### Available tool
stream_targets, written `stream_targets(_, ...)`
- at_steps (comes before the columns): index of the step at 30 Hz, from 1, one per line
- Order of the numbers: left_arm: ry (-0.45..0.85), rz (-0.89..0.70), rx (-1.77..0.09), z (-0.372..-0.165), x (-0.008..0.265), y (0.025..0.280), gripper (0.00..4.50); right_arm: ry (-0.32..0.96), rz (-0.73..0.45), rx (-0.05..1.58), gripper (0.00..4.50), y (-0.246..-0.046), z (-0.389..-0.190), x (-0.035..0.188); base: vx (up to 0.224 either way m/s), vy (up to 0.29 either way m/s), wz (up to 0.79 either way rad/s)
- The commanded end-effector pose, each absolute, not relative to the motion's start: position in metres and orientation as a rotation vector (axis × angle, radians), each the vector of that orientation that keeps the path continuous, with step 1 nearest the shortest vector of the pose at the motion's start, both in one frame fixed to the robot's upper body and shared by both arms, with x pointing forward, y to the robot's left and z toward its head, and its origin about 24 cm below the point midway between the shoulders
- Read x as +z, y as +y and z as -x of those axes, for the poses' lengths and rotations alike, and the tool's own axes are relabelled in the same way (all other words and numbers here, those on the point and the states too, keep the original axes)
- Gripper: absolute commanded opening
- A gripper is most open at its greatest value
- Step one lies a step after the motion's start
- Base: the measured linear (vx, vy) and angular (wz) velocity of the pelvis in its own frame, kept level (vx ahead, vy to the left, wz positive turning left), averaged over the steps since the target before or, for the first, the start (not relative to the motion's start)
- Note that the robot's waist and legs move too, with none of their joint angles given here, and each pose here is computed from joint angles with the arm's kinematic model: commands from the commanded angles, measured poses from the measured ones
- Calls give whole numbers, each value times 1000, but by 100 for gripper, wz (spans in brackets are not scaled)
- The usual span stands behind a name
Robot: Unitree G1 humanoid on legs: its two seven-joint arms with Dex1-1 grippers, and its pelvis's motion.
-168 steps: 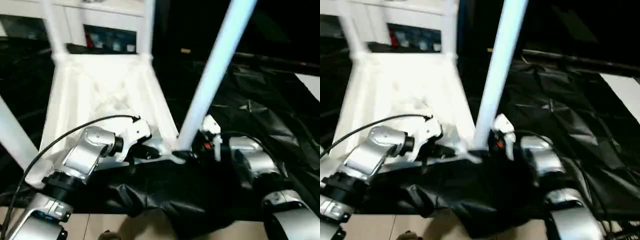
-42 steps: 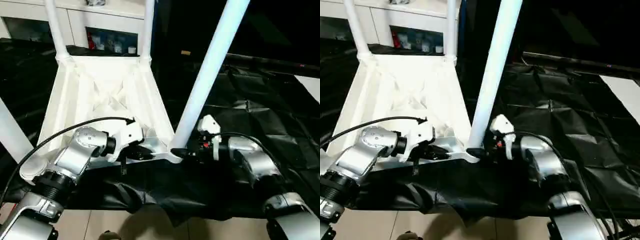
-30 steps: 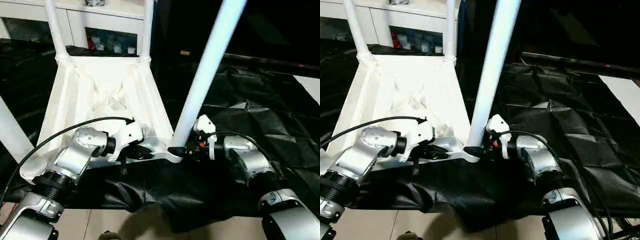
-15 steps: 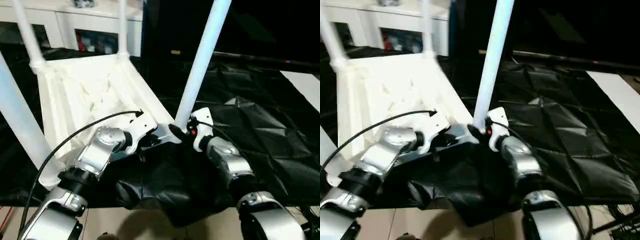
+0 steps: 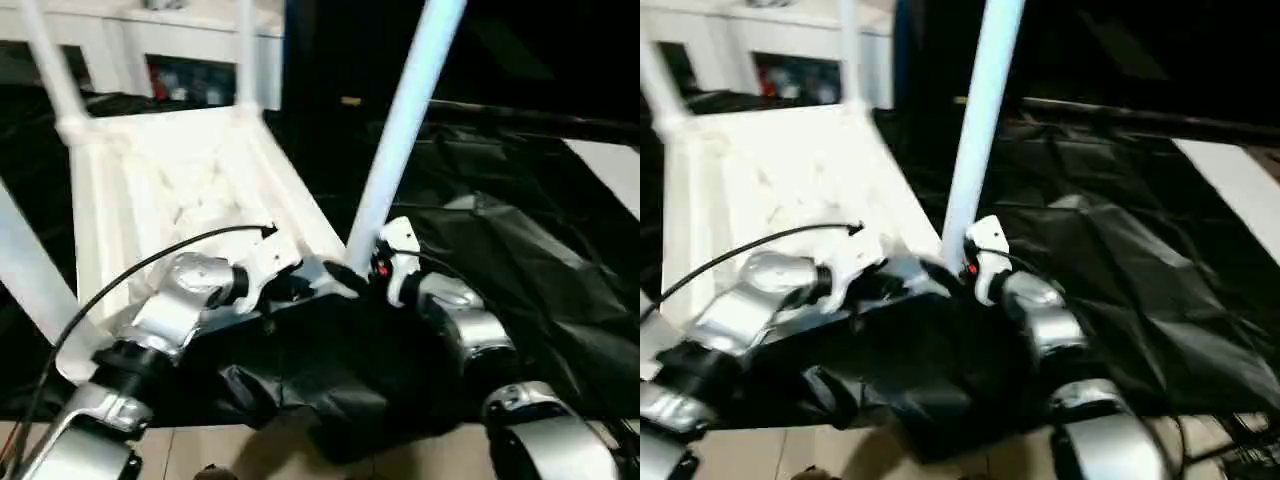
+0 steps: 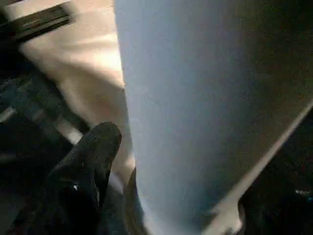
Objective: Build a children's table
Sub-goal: Rotate leg to tighten
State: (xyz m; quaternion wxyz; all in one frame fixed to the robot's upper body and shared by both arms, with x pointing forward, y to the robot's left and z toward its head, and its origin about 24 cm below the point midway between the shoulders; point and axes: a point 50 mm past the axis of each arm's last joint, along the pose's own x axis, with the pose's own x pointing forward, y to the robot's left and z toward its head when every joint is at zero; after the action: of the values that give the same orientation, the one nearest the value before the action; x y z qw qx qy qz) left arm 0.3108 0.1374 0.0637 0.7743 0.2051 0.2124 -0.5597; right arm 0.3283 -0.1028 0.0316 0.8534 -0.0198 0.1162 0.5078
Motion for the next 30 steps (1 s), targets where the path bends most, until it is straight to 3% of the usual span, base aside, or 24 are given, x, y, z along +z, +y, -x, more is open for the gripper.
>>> stream_targets(1, 392, -443, -1367, -303, 71, 119, 0, 270, 47, 1228, 363, -98, -318, 31, 0, 0, 0)
stream_targets(4, 404, -439, -1417, -299, 71, 128, 0, 329, 59, 1357, 363, -112, -311, 29, 0, 0, 0)
stream_targets(10, 414, -427, -1451, -297, 72, 133, 0, 346, 26, 1422, 363, -117, -307, 33, 0, 0, 0)
stream_targets(11, 417, -422, -1462, -296, 73, 134, 0, 346, 12, 1447, 339, -117, -306, 34, 0, 0, 0)
stream_targets(15, 424, -422, -1461, -297, 72, 136, 0, 348, 9, 1468, 328, -116, -304, 34, 0, 0, 0)
stream_targets(17, 427, -422, -1459, -297, 72, 137, 0, 349, 10, 1472, 289, -115, -303, 34, 0, 0, 0)
stream_targets(22, 429, -423, -1435, -298, 71, 138, 0, 361, -2, 1491, 260, -114, -300, 32, 0, 0, 0)
stream_targets(27, 405, -431, -1329, -307, 71, 135, 0, 344, -24, 1422, 247, -110, -299, 27, 0, 0, 0)
stream_targets(29, 389, -427, -1281, -312, 73, 131, 0, 331, -33, 1296, 246, -105, -305, 24, 0, 0, 0)
stream_targets(30, 375, -425, -1233, -316, 74, 126, 0, 321, -38, 1141, 242, -101, -314, 20, 0, 0, 0)
